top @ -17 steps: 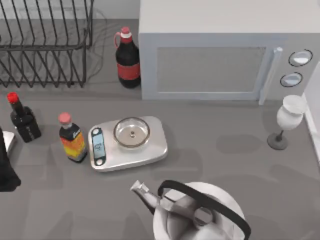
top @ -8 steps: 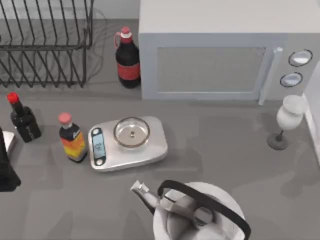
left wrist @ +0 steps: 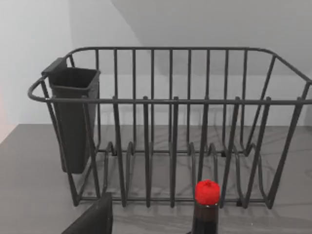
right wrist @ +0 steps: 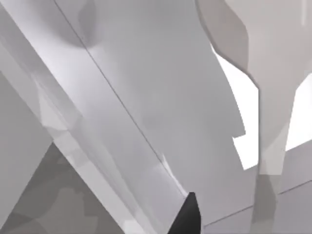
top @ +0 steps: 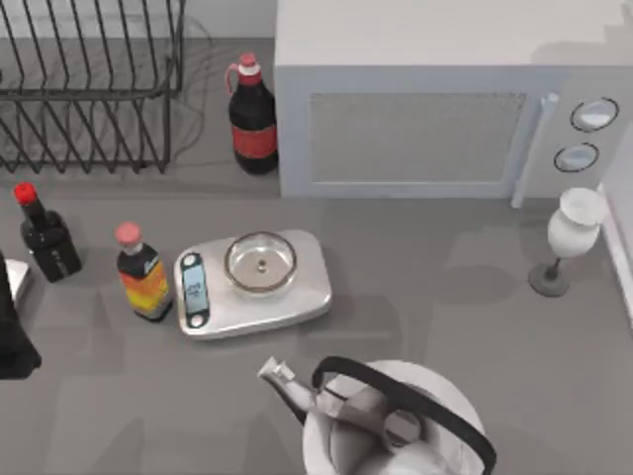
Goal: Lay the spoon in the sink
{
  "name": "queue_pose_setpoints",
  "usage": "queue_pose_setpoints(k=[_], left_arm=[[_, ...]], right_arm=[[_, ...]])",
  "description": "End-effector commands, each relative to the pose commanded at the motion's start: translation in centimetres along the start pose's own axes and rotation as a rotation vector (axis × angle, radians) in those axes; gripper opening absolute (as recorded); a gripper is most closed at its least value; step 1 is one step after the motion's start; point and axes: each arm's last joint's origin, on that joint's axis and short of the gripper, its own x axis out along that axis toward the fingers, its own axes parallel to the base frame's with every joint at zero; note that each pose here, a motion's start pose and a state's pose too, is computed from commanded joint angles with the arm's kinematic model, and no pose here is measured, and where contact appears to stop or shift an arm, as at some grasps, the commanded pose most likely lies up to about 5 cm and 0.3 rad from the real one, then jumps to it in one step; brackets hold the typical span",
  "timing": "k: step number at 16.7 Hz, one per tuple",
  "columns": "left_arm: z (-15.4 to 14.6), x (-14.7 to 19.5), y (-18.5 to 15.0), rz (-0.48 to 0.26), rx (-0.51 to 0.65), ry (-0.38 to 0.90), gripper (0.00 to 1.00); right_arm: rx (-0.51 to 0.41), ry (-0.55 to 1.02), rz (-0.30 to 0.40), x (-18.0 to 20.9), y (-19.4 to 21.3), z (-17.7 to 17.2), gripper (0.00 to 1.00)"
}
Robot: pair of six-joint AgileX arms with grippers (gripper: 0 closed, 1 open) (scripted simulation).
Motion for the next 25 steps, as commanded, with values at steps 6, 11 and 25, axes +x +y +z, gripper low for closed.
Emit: queue_pose_setpoints(k=[6,11,25], left_arm=[[0.0,0.0,0.0,0.0,0.0,0.0,1.0],[0.0,0.0,0.0,0.0,0.0,0.0,1.0],[0.0,0.0,0.0,0.0,0.0,0.0,1.0]], right_arm=[[0.005,-0.076,0.009,1.3,1.2,3.5,0.0],[0.012,-0.114,0.019,1.5,1.3,4.1,0.0],[0.015,-0.088,0.001,5.4,1.3,4.2,0.0]])
